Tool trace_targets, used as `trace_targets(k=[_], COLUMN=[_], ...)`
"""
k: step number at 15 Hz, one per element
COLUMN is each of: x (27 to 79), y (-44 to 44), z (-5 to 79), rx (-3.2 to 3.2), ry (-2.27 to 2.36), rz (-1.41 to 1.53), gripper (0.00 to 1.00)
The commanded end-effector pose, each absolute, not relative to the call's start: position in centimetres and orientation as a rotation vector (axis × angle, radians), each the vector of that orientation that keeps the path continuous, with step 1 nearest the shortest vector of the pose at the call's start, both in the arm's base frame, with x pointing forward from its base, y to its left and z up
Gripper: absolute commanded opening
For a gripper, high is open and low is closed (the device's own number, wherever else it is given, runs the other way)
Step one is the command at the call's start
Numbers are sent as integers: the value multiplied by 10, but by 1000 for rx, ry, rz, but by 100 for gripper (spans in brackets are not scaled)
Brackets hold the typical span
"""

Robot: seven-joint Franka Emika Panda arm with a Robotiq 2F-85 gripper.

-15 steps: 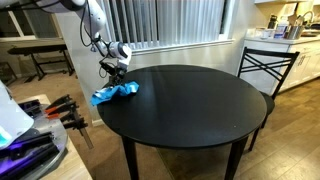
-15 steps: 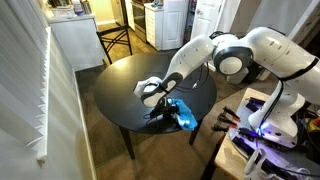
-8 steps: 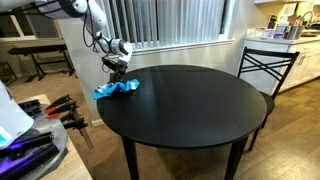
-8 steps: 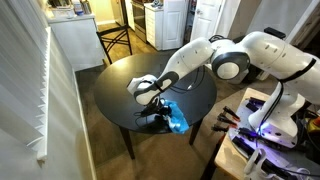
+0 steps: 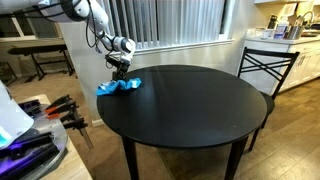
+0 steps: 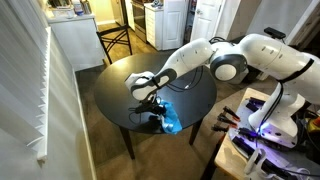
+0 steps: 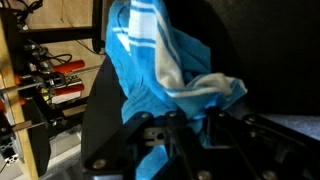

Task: Use the towel to wipe the table

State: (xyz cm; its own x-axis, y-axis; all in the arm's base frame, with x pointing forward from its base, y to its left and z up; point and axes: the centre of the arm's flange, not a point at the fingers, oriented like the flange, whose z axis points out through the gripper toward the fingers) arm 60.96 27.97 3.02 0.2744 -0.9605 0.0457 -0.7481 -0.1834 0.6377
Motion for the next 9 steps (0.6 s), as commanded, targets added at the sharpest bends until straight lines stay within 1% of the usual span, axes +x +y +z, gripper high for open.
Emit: trace_targets(k=[1, 4, 5, 9], x=[636, 647, 635, 645], y=[274, 261, 271, 266], z=[-8, -2, 40, 43], rx=[2103, 2146, 2058, 2078], ry=[-1665, -1724, -1639, -1679], rz=[-457, -432, -473, -460], gripper=[6, 6, 15, 15])
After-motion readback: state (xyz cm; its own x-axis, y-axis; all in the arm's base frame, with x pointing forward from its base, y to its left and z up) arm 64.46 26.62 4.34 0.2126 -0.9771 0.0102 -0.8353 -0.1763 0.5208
